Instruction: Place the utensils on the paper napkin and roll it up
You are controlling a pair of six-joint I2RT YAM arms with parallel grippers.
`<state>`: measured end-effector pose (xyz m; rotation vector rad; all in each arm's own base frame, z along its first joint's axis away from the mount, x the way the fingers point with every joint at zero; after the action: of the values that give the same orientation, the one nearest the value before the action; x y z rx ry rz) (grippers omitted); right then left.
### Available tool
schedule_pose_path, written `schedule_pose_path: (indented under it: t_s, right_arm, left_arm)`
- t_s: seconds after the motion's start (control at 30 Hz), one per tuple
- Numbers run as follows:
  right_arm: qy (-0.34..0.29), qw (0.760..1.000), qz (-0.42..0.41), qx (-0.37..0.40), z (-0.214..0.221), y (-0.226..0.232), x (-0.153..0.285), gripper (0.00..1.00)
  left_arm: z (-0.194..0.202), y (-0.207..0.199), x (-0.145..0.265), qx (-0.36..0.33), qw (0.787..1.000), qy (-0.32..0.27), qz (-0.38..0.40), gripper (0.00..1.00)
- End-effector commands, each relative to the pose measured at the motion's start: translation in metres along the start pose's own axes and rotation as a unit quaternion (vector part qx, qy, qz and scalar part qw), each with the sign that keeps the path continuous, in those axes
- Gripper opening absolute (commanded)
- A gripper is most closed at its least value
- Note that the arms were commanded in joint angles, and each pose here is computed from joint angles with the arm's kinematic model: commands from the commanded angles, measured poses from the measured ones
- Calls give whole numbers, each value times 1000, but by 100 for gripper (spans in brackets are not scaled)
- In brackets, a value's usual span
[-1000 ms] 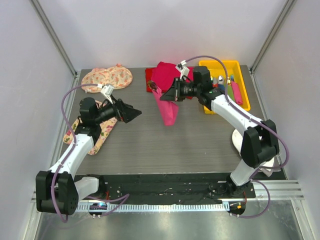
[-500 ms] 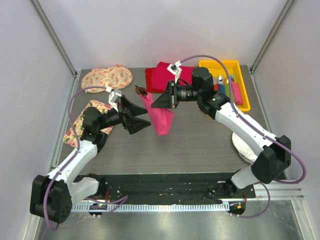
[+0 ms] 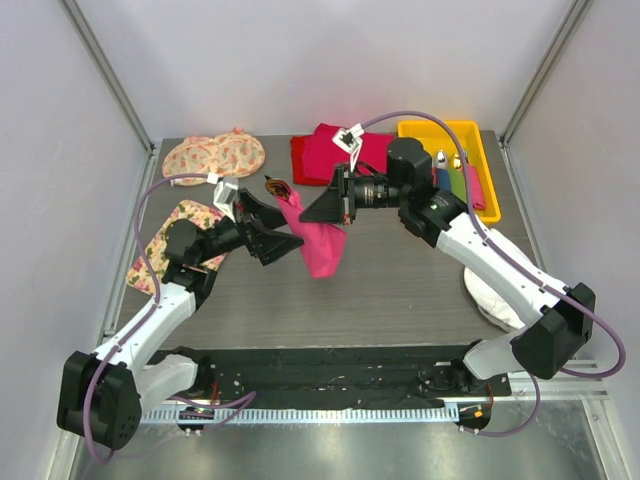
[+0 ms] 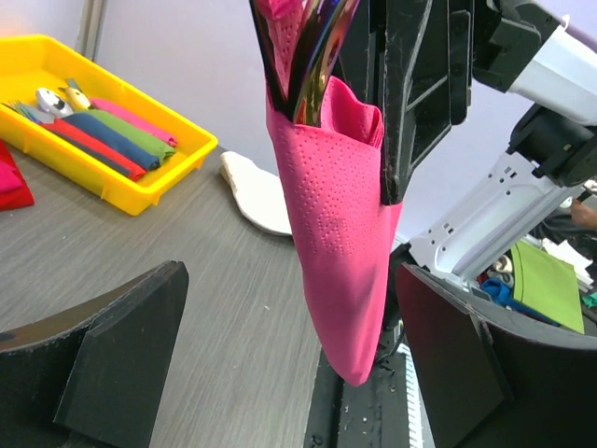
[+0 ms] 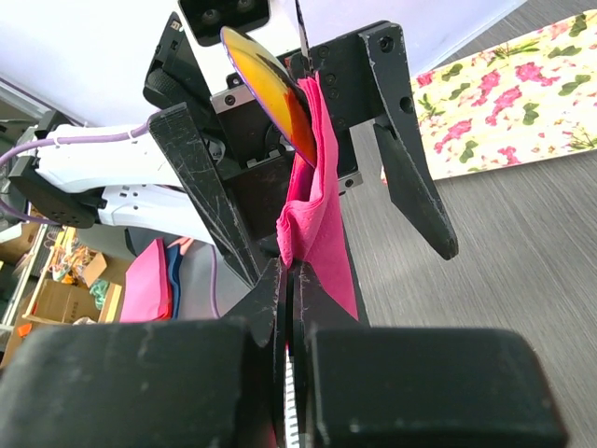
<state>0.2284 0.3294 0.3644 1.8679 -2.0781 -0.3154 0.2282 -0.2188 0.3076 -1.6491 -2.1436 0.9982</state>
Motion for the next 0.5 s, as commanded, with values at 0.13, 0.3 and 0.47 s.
schedule_pose_path:
  t_s: [0.13,0.3,0.47]
  right_arm:
    - [-62,996,-34,56,-39,32,8,1]
    - [-71,995,-42,59,-45,41,8,1]
    - [-70,995,-44,50,-41,43,9,1]
  left_arm:
    - [-23,-36,-8,-35,998,-28,49,98]
    - [-28,-33,-12,-31,998,-37,43,99]
    - [-35,-43,-13,-32,997,-43,52,99]
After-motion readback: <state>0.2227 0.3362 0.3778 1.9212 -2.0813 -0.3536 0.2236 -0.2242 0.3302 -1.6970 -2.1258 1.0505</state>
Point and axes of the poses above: each gripper's point midway between its finger pads, its own x axis back along the fingers, its own y axis along the line the jaws close on, z = x × y, the point moved 2 cm from there along x, back along the fingers, and after that the axes turned 15 degrees about x, right-handed, at the moved point
